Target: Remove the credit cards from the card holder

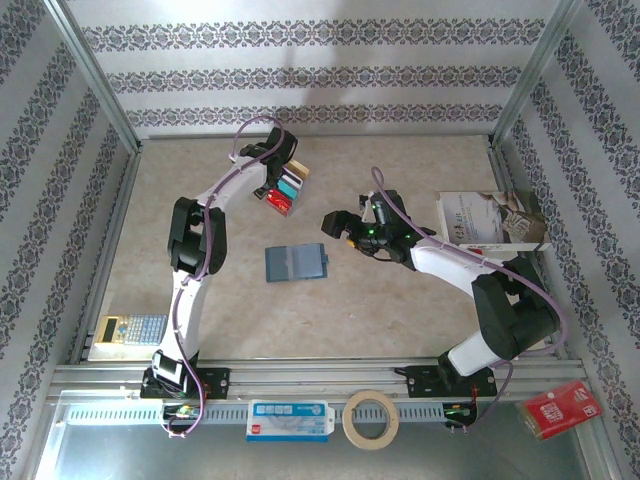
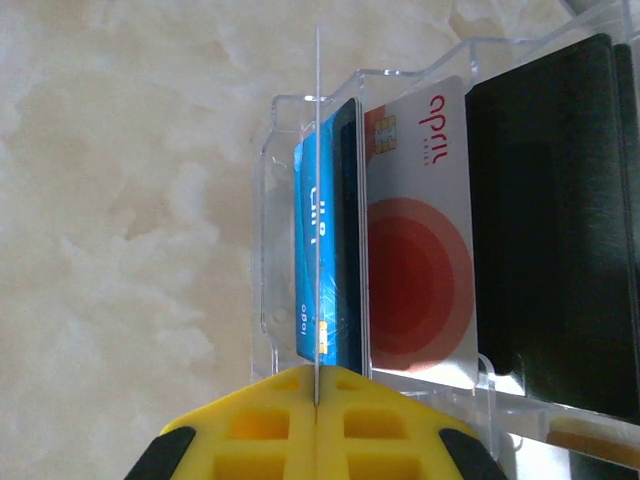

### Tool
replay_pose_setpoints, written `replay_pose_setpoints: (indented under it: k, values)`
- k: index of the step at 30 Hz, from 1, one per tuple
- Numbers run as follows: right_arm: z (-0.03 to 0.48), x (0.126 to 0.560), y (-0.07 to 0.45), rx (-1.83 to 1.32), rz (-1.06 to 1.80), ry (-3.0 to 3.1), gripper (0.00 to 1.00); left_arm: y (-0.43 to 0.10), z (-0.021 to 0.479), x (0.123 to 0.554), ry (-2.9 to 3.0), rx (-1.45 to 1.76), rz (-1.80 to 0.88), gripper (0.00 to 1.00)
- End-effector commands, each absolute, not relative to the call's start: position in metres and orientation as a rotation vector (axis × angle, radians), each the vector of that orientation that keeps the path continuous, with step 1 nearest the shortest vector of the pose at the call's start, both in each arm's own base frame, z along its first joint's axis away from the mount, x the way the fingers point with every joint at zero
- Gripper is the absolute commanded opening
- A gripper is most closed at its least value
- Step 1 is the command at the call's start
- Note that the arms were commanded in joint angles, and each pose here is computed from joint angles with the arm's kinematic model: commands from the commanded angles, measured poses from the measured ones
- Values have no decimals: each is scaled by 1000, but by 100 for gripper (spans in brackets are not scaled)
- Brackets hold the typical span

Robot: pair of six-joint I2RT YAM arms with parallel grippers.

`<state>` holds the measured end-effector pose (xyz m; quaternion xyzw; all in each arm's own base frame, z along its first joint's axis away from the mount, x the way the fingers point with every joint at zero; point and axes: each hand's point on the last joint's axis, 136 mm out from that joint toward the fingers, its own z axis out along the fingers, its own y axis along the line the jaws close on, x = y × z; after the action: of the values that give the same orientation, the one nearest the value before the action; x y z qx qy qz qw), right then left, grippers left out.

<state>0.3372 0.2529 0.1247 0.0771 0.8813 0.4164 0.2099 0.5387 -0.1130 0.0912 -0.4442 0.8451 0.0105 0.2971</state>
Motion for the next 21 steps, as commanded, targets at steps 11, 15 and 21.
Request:
replay_pose_setpoints:
  k: [11, 15, 21]
  values:
    - [123, 342, 258, 225, 1215, 2454, 98, -111, 69, 535, 2302, -1149, 151, 0]
    - [122, 342, 259, 226, 1222, 2457, 97, -113, 72, 539, 2306, -1118, 143, 12]
    - [121, 342, 259, 228, 1225, 2460, 97, -125, 87, 544, 2336, -1075, 55, 39]
